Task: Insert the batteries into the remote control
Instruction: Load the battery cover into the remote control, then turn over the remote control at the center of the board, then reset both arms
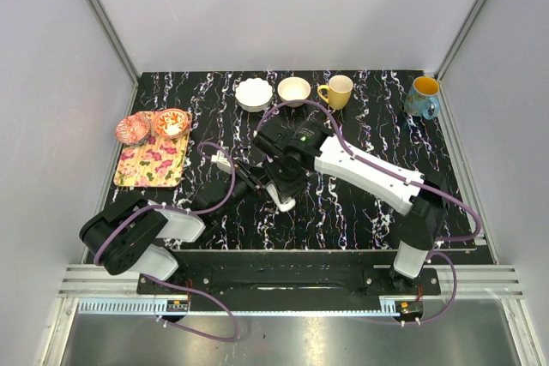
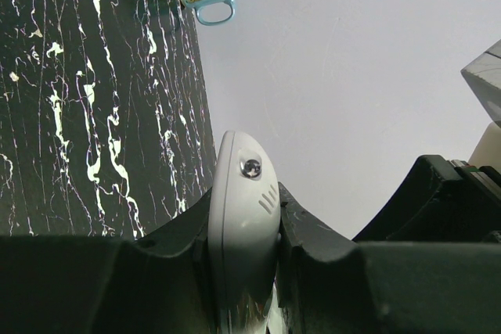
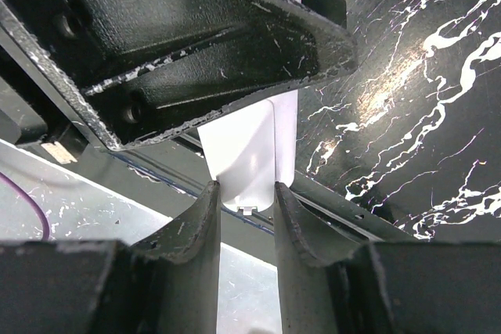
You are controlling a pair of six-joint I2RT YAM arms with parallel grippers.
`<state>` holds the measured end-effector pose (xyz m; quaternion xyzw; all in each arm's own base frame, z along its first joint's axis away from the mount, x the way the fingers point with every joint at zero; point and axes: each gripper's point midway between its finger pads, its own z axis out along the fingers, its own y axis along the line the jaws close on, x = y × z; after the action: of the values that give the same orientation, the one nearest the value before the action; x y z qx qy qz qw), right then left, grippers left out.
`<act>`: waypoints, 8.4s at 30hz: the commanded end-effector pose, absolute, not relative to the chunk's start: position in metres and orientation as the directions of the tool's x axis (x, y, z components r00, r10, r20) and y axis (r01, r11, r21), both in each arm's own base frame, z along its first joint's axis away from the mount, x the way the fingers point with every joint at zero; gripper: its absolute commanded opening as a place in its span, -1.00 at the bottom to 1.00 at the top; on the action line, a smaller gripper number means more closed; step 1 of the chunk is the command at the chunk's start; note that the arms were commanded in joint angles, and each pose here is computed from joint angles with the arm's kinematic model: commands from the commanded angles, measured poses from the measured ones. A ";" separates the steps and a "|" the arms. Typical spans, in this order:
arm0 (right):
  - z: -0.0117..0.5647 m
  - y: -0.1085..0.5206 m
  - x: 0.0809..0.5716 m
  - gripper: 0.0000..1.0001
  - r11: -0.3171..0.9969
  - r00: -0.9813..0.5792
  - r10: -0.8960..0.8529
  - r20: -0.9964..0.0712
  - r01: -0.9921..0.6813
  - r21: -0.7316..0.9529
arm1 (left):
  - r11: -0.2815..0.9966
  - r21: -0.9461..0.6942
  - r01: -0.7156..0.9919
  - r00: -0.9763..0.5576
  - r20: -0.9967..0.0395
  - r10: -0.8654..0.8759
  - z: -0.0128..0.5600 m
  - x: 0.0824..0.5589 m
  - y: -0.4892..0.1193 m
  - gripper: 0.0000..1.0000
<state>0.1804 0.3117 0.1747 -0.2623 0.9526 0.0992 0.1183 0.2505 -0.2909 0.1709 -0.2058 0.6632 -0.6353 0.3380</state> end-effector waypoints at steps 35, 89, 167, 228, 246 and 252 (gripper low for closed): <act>0.187 0.310 0.197 0.00 0.860 -0.820 -0.442 -0.364 -0.503 0.091 | -0.062 -0.951 0.303 -0.679 -0.170 -0.714 0.233 0.243 -0.292 -1.00; 0.227 0.298 0.174 0.94 0.453 -0.831 0.092 -0.549 -0.456 0.766 | -0.228 -0.910 0.347 -0.877 -0.229 -0.422 0.261 0.206 -0.305 -1.00; 0.191 0.241 0.221 -1.00 0.820 -0.815 0.104 -0.570 -0.254 0.513 | -0.102 -0.927 0.360 -0.714 -0.204 -0.670 0.254 0.249 -0.245 0.98; 0.028 0.133 0.346 0.22 0.909 -0.965 -0.151 -0.215 -0.049 -0.414 | 0.626 -0.774 0.100 -0.682 -0.511 -0.523 0.156 0.231 -0.190 0.98; 0.186 0.194 0.262 0.65 0.891 -0.664 0.134 -0.735 -0.244 0.383 | 0.779 -0.621 -0.091 -0.673 -0.538 -0.507 0.123 0.240 -0.155 0.98; 0.178 0.180 0.249 0.75 0.880 -0.614 0.204 -0.762 -0.226 0.417 | 0.833 -0.530 -0.161 -0.682 -0.550 -0.482 0.122 0.251 -0.145 0.98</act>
<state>0.2404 0.1651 0.1733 -0.0189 0.8854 0.2017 0.4184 0.2341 -0.1534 0.1034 -0.1811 0.8885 -0.2621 0.3304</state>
